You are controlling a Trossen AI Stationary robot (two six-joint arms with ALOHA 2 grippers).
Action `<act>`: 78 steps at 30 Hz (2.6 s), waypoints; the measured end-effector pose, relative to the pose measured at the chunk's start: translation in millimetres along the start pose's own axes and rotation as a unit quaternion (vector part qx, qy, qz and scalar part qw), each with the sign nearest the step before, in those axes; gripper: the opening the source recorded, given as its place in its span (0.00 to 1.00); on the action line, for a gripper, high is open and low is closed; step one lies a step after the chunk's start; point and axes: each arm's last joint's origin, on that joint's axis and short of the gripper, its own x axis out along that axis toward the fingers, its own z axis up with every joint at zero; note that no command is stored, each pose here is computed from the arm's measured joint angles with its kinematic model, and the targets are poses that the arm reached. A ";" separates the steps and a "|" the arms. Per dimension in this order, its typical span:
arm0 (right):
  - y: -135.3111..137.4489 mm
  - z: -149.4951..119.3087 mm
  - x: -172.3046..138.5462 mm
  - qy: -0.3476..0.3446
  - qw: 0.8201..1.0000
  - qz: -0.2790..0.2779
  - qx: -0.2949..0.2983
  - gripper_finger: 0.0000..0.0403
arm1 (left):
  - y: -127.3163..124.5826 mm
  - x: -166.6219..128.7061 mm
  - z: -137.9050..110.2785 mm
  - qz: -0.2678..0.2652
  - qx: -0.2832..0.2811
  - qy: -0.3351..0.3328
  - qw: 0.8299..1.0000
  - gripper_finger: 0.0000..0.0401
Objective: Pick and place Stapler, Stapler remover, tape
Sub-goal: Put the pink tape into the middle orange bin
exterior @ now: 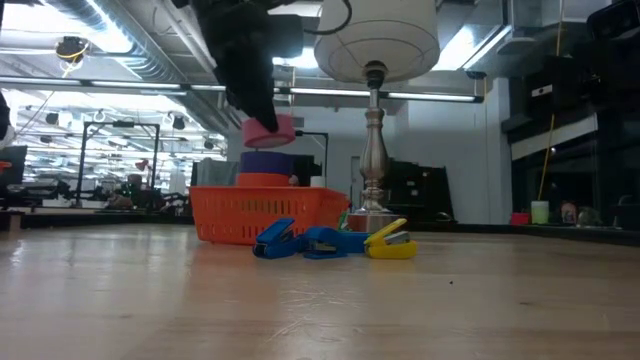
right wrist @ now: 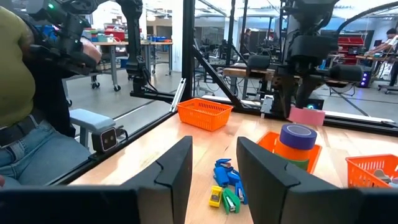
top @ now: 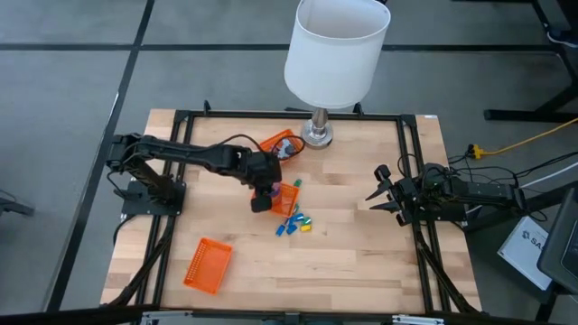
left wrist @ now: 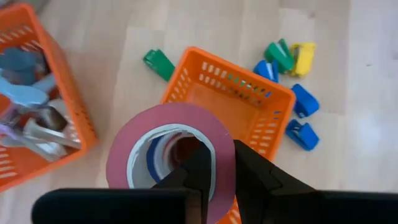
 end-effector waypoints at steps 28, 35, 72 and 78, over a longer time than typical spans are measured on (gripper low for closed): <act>0.0 0.0 0.0 0.000 1.000 0.000 0.000 0.32 | 1.3 2.3 -0.4 -0.019 -0.046 0.009 0.999 0.16; 0.0 -0.1 0.0 0.000 1.000 0.000 0.000 0.32 | 2.7 2.3 -0.2 0.004 -0.054 0.005 0.999 0.16; 0.0 0.0 0.0 0.000 1.000 0.000 0.000 0.32 | 0.6 13.6 -0.3 -0.010 -0.055 0.021 0.998 0.17; 0.0 -0.1 0.0 0.000 1.000 0.000 0.000 0.32 | 0.7 13.7 -0.5 -0.010 -0.055 0.022 0.998 0.27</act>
